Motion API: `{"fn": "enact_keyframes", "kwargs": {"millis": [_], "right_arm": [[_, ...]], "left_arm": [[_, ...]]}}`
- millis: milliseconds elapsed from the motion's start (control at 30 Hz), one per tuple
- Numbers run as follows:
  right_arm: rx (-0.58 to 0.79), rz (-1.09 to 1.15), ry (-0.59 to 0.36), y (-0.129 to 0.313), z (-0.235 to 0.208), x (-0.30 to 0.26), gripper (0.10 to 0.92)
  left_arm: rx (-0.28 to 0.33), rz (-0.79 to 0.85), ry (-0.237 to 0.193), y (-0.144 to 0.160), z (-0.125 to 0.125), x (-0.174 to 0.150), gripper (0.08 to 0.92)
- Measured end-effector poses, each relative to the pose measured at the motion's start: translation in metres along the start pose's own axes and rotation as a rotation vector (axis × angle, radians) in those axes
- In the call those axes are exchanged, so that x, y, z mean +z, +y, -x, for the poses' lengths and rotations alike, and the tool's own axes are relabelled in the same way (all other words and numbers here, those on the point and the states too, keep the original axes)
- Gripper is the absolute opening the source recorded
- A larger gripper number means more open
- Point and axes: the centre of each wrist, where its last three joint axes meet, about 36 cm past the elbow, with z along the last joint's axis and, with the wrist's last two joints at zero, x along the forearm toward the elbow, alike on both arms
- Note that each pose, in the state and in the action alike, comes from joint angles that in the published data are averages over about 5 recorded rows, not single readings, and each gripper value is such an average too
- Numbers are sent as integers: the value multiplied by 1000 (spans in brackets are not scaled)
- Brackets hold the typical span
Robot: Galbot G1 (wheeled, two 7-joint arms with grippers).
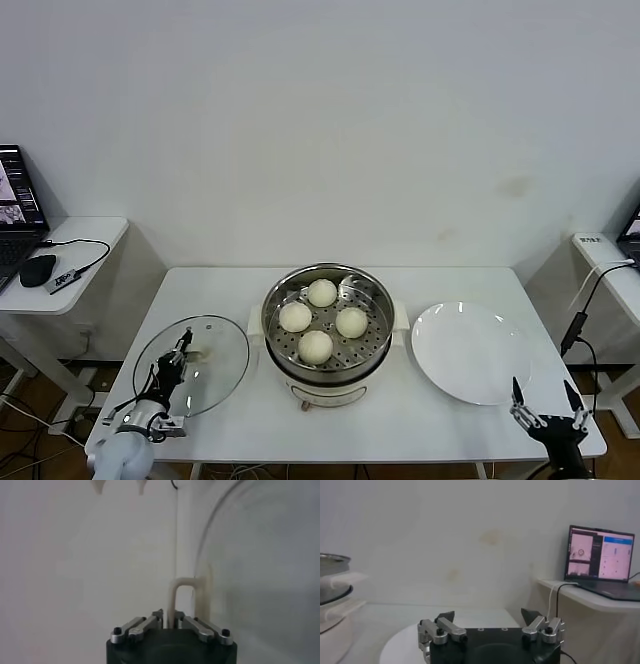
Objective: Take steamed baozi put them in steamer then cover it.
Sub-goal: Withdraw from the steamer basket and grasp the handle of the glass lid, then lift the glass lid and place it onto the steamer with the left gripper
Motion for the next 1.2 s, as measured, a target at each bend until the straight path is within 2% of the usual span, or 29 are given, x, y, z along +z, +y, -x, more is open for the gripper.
{"fn": "enact_keyframes", "kwargs": {"millis": [233,500,700,833,1000,1200], "right_arm": [[-19,-9,-9,3,1,-2,823],[-41,-21,-9,8,2,1,823],[-57,-33,-8,13,4,4,823],[-64,-45,-10,17,5,7,823],[-74,-69,-6,23,6,12,823],[-88,-101,8,32,9,18,823]], "left_arm": [[-48,39,32,29,-8,6,141],[-79,93,95,85,-19,13,141],[-81,71,116,127,-26,4,141],[-91,18,108,155,-26,-12,141],[-110,-39,73,185,-22,-45,141],[-100,-95,32,201,-12,-93,141]]}}
